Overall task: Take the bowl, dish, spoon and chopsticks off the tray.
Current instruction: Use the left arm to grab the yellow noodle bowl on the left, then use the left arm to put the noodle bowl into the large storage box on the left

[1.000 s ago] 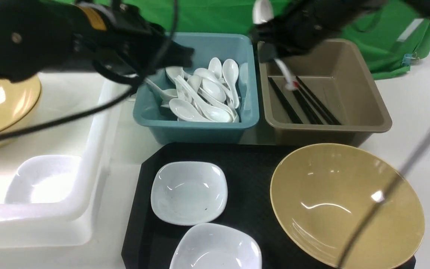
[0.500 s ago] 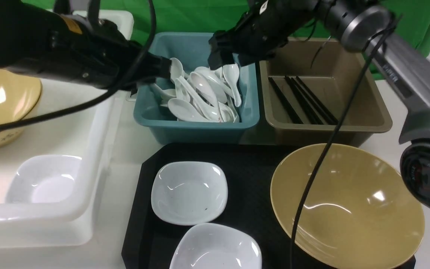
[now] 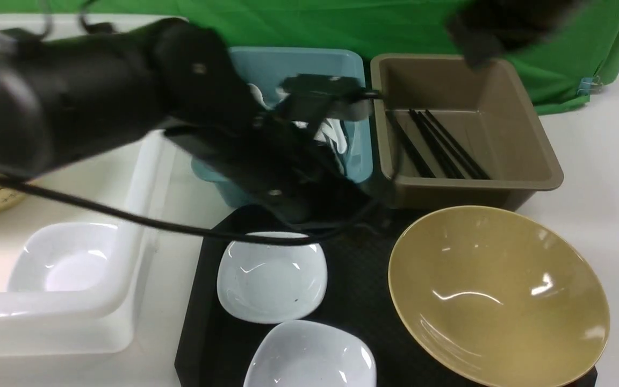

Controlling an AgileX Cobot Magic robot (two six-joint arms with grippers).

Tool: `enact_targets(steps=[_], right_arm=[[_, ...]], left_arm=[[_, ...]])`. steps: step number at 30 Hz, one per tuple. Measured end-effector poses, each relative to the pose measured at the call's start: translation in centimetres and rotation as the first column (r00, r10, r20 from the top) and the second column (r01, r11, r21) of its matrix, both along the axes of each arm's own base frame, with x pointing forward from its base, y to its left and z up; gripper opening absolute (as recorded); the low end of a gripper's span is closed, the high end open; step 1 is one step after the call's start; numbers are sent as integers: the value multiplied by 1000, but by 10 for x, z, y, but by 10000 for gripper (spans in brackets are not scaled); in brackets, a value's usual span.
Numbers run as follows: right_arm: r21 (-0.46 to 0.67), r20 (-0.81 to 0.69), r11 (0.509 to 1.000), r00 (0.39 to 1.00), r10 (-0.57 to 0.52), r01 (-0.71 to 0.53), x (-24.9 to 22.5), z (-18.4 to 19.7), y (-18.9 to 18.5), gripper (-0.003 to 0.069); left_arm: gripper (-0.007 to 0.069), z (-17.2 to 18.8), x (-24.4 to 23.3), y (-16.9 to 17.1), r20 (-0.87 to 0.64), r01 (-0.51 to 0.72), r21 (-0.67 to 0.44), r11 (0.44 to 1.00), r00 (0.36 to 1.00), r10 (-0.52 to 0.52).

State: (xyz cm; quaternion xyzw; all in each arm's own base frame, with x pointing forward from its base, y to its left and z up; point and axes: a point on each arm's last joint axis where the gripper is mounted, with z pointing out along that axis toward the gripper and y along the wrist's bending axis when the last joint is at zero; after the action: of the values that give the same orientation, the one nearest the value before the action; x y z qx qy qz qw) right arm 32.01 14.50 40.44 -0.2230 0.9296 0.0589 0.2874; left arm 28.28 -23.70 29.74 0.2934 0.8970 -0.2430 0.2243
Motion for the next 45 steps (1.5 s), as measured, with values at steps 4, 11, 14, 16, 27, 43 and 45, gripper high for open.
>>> enact_targets(steps=[4, 11, 14, 16, 27, 43, 45], right_arm=[[-39, -17, 997, 998, -65, 64, -54, -16, -43, -3], [14, 56, 989, 987, -150, 150, -139, -39, -87, -4], [34, 82, 988, 985, -152, 150, -154, -37, -92, -5], [59, 110, 987, 982, -153, 147, -163, -32, -94, -5], [109, 103, 993, 993, -49, 38, -170, -30, -86, -5], [322, 214, 861, 917, 338, -393, -129, 33, -8, -5], [320, 244, 816, 874, 421, -482, -122, 43, 24, -5]], left_arm=[[113, -11, 16, -19, -44, -34, 12, 999, 998, 34], [463, -54, 42, -47, -112, -22, 66, 998, 993, 30], [540, -68, 46, -56, -126, -22, 69, 997, 991, 31], [574, -83, 47, -62, -151, -26, 72, 997, 988, 36], [52, -109, 48, -74, -289, -70, 32, 997, 954, 77], [12, 102, 69, 132, -67, -385, -179, 905, 923, 379], [12, 119, 62, 199, -39, -525, -163, 835, 850, 526]])
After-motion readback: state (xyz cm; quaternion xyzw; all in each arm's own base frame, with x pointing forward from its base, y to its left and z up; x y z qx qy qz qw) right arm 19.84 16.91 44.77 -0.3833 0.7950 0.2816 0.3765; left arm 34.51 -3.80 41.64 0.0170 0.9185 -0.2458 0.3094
